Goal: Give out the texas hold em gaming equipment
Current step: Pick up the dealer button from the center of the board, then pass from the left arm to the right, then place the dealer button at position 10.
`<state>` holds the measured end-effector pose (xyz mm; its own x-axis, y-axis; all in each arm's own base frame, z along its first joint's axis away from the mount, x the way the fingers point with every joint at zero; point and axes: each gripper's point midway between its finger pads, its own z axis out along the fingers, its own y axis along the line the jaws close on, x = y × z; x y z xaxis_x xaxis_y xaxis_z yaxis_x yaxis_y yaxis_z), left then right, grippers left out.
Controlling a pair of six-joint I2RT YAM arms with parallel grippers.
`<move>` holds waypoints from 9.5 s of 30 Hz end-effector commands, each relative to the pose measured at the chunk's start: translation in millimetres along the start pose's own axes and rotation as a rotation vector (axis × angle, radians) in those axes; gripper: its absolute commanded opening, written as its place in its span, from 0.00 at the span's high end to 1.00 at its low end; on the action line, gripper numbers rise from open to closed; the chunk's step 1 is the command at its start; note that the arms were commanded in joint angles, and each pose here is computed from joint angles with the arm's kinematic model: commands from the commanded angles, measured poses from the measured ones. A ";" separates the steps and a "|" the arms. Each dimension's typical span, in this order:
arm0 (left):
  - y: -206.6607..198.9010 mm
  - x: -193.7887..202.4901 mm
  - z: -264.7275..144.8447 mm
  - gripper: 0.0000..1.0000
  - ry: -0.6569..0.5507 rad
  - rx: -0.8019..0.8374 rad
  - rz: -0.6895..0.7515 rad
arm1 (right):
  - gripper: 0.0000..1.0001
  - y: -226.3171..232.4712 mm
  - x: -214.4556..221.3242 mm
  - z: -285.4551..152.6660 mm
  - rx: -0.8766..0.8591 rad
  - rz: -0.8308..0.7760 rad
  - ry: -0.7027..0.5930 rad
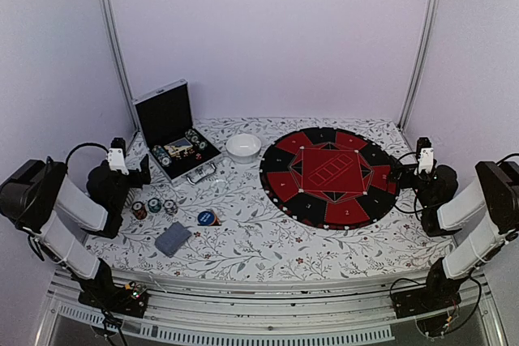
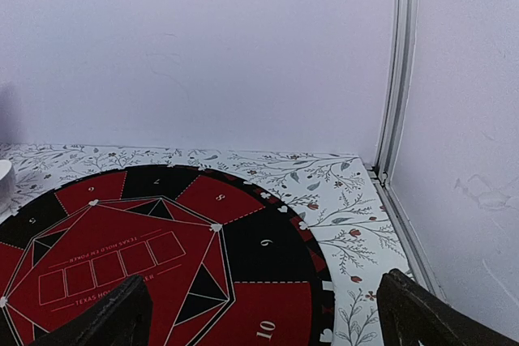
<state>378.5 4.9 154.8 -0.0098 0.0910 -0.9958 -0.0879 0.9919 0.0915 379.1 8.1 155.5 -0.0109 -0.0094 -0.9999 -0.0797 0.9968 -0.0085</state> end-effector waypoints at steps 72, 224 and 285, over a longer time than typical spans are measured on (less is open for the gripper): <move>-234.7 77.5 -123.0 0.10 1.108 0.656 0.131 | 0.01 310.9 -11.1 -54.0 -0.573 -0.043 0.828; -345.1 -108.8 -138.1 0.02 0.260 0.937 0.588 | 0.98 359.0 -69.7 -57.7 -0.966 0.515 0.755; -387.7 -58.1 -97.1 0.02 0.399 0.785 0.096 | 0.47 -17.5 133.4 57.5 -0.051 0.797 0.953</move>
<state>316.7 -385.4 176.7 -0.3497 0.2654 -0.8985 0.6252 0.7804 -0.0128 445.4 10.5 26.9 -0.7994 0.5165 -0.3070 0.1706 0.6850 0.7082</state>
